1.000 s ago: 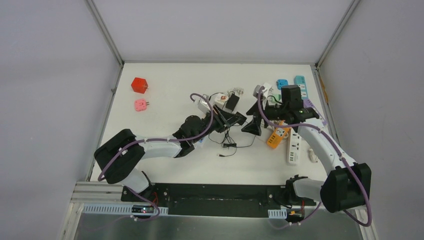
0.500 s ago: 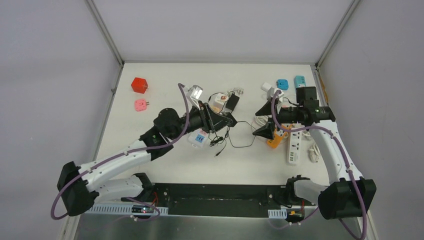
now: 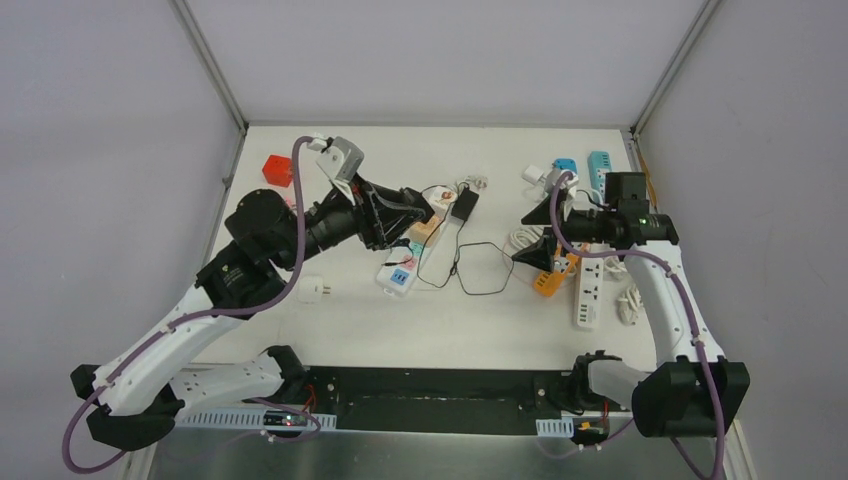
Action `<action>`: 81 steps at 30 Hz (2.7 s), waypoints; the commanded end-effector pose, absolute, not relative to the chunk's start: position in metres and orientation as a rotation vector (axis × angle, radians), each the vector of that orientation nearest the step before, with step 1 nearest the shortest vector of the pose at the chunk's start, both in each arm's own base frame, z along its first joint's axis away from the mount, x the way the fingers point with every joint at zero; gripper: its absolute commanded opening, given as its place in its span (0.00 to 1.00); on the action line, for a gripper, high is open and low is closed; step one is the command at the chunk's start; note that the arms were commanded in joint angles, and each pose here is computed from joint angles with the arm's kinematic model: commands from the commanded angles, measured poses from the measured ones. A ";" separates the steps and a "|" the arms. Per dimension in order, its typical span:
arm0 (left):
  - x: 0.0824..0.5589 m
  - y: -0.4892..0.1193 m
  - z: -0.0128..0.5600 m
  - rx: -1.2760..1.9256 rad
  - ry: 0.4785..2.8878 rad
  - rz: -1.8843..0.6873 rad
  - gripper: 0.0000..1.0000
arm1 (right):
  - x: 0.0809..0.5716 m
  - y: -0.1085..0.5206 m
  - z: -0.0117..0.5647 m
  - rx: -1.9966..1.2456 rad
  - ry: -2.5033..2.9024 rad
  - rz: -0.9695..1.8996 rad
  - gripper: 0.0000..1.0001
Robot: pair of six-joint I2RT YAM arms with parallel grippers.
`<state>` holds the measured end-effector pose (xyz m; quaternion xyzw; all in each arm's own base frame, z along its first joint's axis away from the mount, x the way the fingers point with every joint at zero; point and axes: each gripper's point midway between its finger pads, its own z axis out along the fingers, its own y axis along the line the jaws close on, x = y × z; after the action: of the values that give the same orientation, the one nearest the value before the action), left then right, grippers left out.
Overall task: Pull the plug off the socket
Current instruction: Place the plug at the corner of the board.
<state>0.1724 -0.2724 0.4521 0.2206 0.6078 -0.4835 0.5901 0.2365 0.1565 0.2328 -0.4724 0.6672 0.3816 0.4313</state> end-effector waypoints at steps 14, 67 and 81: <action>0.304 -0.174 0.418 0.260 1.548 -0.437 0.00 | 0.259 0.143 0.225 -1.138 1.724 0.885 1.00; 0.511 0.097 0.101 -0.876 2.054 -0.139 0.32 | 0.263 0.139 0.199 -1.159 1.801 0.910 1.00; 0.503 0.097 0.144 -0.937 1.958 -0.186 0.68 | 0.262 0.138 0.201 -1.163 1.797 0.903 1.00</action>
<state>0.4981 0.0956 0.0872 -0.3795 0.8259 -0.0573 0.4131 0.2568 0.1393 0.1895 -0.4440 0.7237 0.3689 0.3782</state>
